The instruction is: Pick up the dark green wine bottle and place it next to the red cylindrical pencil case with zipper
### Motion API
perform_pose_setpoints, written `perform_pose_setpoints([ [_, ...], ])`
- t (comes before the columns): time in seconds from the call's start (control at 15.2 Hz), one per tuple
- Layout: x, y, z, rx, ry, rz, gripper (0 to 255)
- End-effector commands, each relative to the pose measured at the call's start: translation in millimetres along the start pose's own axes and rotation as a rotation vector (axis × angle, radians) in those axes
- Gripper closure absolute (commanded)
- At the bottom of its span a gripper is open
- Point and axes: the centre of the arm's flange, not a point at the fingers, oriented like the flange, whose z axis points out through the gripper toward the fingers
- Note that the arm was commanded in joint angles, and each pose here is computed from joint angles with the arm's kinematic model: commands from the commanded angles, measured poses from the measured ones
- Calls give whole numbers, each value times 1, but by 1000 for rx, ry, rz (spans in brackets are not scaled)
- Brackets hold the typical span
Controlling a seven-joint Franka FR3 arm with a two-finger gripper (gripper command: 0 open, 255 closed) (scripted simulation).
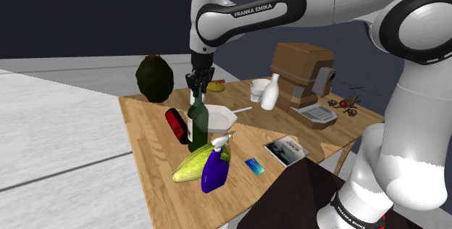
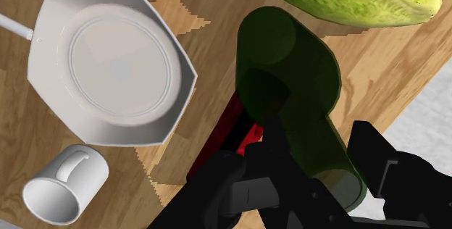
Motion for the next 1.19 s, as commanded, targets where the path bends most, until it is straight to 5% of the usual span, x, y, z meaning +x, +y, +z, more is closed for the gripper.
perform_pose_setpoints([
  [0.0, 0, 0, 0, 0, 1, 0, 255],
  [0.07, 0, 0, 0, 0, 1, 0, 0],
  [0.4, 0, 0, 0, 0, 1, 0, 0],
  [0.66, 0, 0, -50, 0, 1, 0, 0],
  [1.12, 0, 0, -50, 0, 1, 0, 0],
])
